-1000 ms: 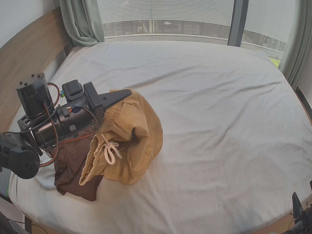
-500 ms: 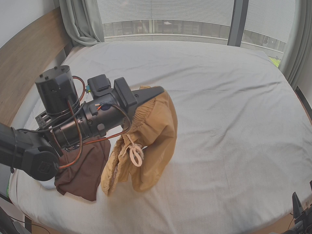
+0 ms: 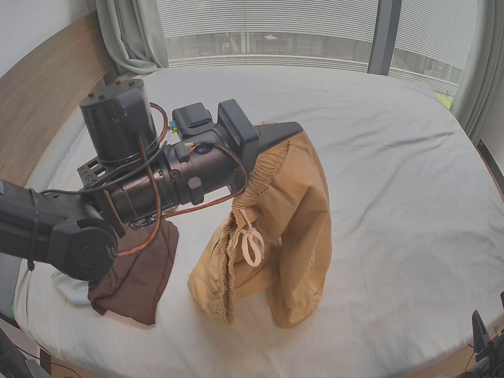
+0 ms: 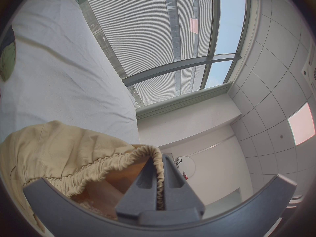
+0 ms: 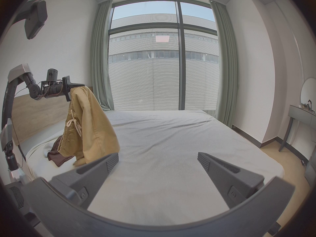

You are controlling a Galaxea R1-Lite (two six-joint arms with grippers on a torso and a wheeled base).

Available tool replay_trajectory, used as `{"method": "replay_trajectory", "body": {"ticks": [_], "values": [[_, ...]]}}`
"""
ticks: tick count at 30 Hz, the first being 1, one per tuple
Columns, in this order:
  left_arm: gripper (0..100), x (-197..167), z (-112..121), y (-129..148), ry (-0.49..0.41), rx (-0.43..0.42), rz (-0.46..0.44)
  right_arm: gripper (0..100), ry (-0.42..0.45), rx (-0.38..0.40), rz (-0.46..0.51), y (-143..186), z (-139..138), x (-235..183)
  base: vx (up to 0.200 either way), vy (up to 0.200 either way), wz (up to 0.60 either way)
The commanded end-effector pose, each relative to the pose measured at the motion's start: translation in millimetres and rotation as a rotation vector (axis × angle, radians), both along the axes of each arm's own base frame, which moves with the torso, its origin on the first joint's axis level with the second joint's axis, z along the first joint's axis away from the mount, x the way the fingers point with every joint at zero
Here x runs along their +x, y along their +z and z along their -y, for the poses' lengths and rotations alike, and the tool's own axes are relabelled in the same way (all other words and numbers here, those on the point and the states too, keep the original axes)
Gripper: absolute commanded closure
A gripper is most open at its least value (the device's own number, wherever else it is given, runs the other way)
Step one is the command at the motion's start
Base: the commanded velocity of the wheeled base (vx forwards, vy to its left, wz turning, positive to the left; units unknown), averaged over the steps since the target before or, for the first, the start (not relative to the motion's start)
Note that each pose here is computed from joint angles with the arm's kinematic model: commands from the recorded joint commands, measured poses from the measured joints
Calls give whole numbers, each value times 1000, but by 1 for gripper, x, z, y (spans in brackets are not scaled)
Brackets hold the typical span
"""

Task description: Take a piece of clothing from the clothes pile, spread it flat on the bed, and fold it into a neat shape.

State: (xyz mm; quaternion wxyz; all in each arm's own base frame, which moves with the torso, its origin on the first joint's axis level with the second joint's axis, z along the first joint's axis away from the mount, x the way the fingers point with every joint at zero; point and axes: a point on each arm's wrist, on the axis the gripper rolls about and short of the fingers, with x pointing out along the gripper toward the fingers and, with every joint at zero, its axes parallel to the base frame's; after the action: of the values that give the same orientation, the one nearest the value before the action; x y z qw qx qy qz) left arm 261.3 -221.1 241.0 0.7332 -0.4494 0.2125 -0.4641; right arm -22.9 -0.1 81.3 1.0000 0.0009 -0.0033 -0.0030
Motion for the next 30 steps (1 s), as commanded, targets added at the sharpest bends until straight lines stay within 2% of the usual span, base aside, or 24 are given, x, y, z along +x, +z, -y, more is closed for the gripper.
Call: {"method": "replay_trajectory", "body": {"ticks": [1,5,11,20,23,26,30], "values": [[100,2,14,8,-29,-41,-50,0,0,0,-2,-5,0,0,0,0,0],[100,-1,24,24,-56,-103,-91,0,0,0,-2,-5,0,0,0,0,0],[100,1,40,27,-79,-93,-115,0,0,0,-2,-5,0,0,0,0,0],[100,1,73,39,-145,-178,-176,0,0,0,-2,-5,0,0,0,0,0],[100,0,75,43,-152,-186,-192,0,0,0,-2,-5,0,0,0,0,0],[100,3,74,45,-158,-237,-282,0,0,0,-2,-5,0,0,0,0,0],[100,24,58,33,-64,-234,-307,0,0,0,-2,-5,0,0,0,0,0]]}}
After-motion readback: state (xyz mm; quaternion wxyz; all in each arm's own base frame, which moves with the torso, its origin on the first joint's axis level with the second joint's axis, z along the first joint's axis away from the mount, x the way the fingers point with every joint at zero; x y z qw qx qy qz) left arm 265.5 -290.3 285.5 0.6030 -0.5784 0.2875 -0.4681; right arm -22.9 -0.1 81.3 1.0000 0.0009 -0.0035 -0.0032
